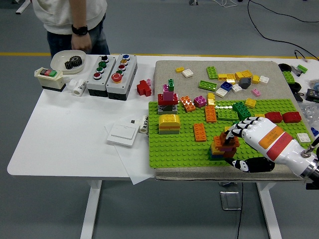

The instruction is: Pick up the brick,pile it on top of brick,press brick,pick up the brick,pile it on top of brick,press brick

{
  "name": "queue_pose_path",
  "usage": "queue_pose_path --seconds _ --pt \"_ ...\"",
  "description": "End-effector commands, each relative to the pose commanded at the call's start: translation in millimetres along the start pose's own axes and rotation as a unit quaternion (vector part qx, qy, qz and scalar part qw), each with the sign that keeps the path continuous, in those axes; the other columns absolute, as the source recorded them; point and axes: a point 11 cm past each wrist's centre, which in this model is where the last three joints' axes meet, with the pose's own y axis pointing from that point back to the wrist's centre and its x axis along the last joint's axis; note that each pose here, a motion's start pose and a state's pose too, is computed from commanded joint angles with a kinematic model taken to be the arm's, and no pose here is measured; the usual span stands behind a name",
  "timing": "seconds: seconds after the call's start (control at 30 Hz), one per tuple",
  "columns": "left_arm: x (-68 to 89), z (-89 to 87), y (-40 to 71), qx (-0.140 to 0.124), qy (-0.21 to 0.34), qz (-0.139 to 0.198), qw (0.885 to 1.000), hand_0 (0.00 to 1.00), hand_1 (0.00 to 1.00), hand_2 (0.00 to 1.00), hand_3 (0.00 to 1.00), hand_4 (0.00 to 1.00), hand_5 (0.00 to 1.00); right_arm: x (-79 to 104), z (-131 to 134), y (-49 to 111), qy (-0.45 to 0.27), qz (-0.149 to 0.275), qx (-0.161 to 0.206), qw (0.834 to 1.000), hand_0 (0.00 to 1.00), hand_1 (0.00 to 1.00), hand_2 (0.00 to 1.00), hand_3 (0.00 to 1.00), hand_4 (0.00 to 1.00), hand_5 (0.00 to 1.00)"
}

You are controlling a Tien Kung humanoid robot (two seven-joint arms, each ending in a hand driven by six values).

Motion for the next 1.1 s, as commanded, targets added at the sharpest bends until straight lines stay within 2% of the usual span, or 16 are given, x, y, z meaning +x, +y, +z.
queue_pose_path --seconds 0.63,1.07,1.1 --pt "1.1 3.7 0.5 -0.003 0.001 0.000 1.000 0.796 0.788 0.787 0.591 0.654 0.678 -13.9 -0.1 1.4 -0.006 -0.025 -0.002 1.000 0.540 0.558 0.623 0.567 0.771 0.449" --pt "0.9 2.8 0.3 -0.002 0.002 -0.001 1.000 0.795 0.786 0.787 0.590 0.654 0.678 -3.8 -0.8 -0.2 -0.004 -0.004 0.000 1.000 0.543 0.556 0.619 0.566 0.769 0.448" --pt "1.0 2.7 0.3 -0.002 0.002 -0.001 1.000 0.795 0.785 0.787 0.591 0.654 0.678 -1.0 -0.6 -0.4 -0.003 0.003 0.000 1.000 0.576 0.569 0.629 0.573 0.770 0.449"
